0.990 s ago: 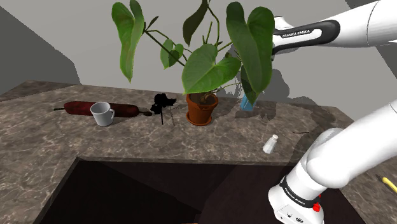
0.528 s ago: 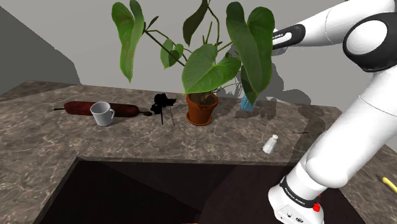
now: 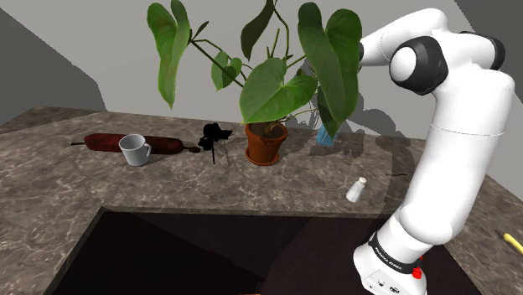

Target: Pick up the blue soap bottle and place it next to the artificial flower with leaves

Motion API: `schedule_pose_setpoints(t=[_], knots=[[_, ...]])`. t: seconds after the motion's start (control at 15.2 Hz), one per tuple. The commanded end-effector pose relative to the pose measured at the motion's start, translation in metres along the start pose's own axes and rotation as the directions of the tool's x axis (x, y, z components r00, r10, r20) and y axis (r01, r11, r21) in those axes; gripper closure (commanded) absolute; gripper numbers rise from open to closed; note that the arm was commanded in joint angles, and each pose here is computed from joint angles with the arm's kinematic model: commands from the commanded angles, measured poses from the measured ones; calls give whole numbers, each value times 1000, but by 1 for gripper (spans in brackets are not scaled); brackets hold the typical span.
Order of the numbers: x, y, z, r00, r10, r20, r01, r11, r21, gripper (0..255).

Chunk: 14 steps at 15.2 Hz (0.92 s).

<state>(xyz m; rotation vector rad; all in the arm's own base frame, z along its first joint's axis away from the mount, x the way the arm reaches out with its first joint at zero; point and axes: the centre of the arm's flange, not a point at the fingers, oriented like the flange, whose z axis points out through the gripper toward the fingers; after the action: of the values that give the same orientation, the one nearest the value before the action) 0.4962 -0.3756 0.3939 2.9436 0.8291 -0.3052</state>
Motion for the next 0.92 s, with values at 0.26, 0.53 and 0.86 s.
schedule_pose_setpoints(t=[0.26, 0.53, 0.86], knots=[[6, 20, 27, 1000, -27, 7, 27, 1000, -3, 0], [5, 20, 45, 1000, -27, 7, 27, 1000, -3, 0], [5, 20, 45, 1000, -27, 7, 27, 1000, -3, 0]])
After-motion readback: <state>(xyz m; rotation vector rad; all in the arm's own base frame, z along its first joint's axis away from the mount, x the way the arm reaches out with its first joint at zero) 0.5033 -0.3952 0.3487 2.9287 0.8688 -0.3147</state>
